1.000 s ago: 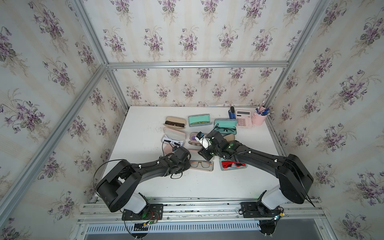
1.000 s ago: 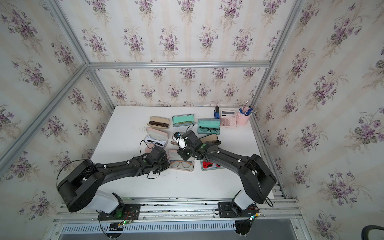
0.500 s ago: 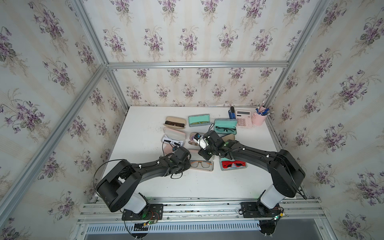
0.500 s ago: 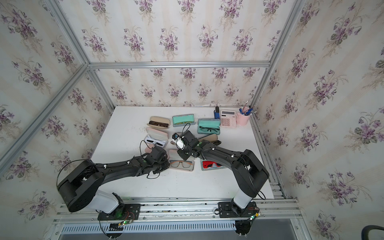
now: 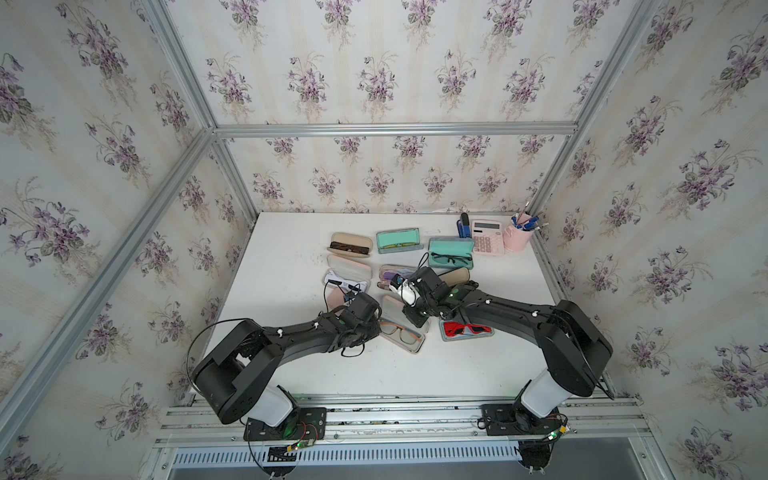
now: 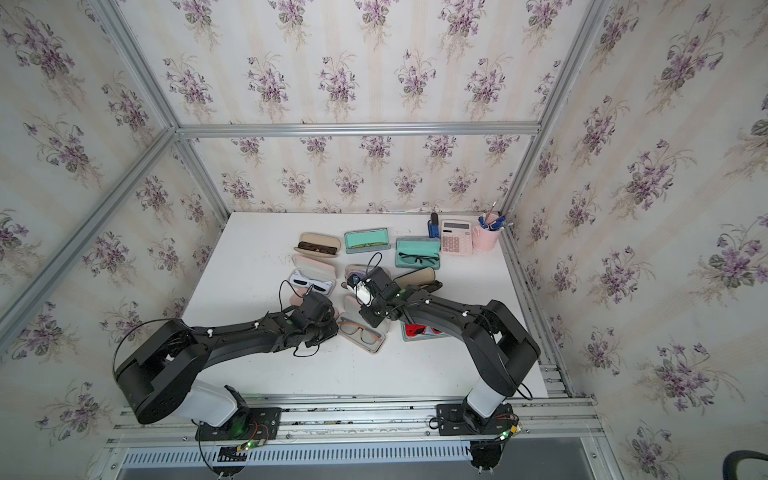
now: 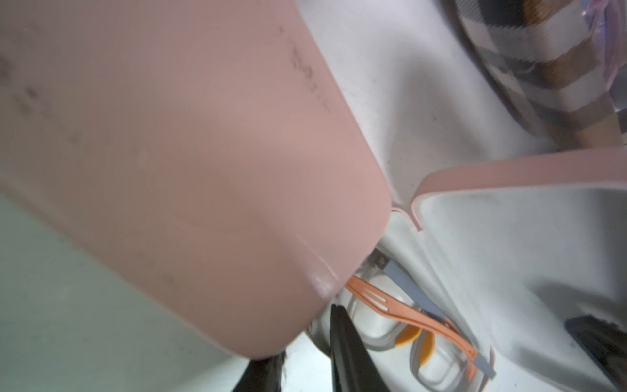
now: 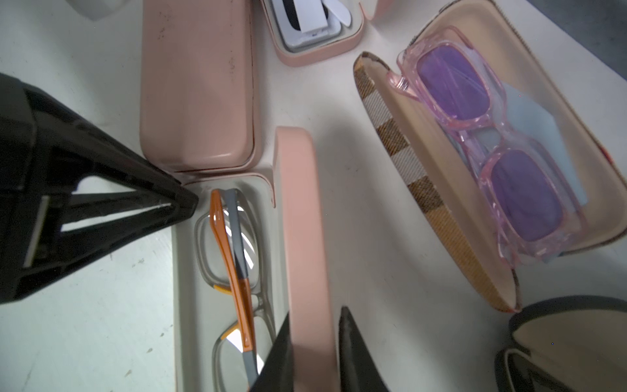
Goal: Close the glasses case
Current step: Close the glasses case at the center of the board.
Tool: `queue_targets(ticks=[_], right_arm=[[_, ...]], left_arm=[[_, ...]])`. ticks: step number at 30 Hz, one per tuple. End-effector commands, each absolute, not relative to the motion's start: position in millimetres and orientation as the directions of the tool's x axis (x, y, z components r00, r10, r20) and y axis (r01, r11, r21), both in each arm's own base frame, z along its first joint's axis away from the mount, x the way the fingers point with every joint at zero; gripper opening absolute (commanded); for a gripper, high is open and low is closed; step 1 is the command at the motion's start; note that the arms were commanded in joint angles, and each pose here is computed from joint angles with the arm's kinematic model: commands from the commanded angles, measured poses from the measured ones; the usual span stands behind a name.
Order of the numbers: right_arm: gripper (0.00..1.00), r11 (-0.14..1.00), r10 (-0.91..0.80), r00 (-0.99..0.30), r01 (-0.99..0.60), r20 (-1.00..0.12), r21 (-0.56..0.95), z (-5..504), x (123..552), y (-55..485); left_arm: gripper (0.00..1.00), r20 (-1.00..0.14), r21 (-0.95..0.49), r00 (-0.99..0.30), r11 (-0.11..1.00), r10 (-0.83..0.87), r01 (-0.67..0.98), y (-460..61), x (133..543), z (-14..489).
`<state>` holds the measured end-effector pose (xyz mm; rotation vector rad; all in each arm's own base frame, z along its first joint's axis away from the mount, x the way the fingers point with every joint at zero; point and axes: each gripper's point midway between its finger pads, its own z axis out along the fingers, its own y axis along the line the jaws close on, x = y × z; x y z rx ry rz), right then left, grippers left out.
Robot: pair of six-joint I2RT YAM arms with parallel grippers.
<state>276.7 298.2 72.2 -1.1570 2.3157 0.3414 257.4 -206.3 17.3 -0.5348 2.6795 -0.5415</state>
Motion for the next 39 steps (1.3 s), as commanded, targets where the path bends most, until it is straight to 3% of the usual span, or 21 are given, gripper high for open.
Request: queue_targets(ticks=[1, 27, 39], right_arm=[[0.18, 0.629, -0.633, -0.493, -0.777, -0.597, -0.026, 79.7, 285.1, 299.5], [0.1, 0.646, -0.647, -0.47, -0.757, -0.6, -0.104, 74.5, 294.4, 300.8], [0.05, 0.657, -0.641, -0.444, -0.739, -0.626, -0.148, 77.9, 297.3, 304.0]], left_arm=[[0.24, -0.245, -0.382, -0.882, 0.876, -0.403, -0.294, -198.9, 247.8, 8.4], [0.0, -0.221, -0.336, -0.894, 0.891, -0.39, -0.305, -197.9, 242.3, 3.8], [0.0, -0.227, -0.33, -0.878, 0.881, -0.422, -0.338, -199.0, 236.1, 8.8]])
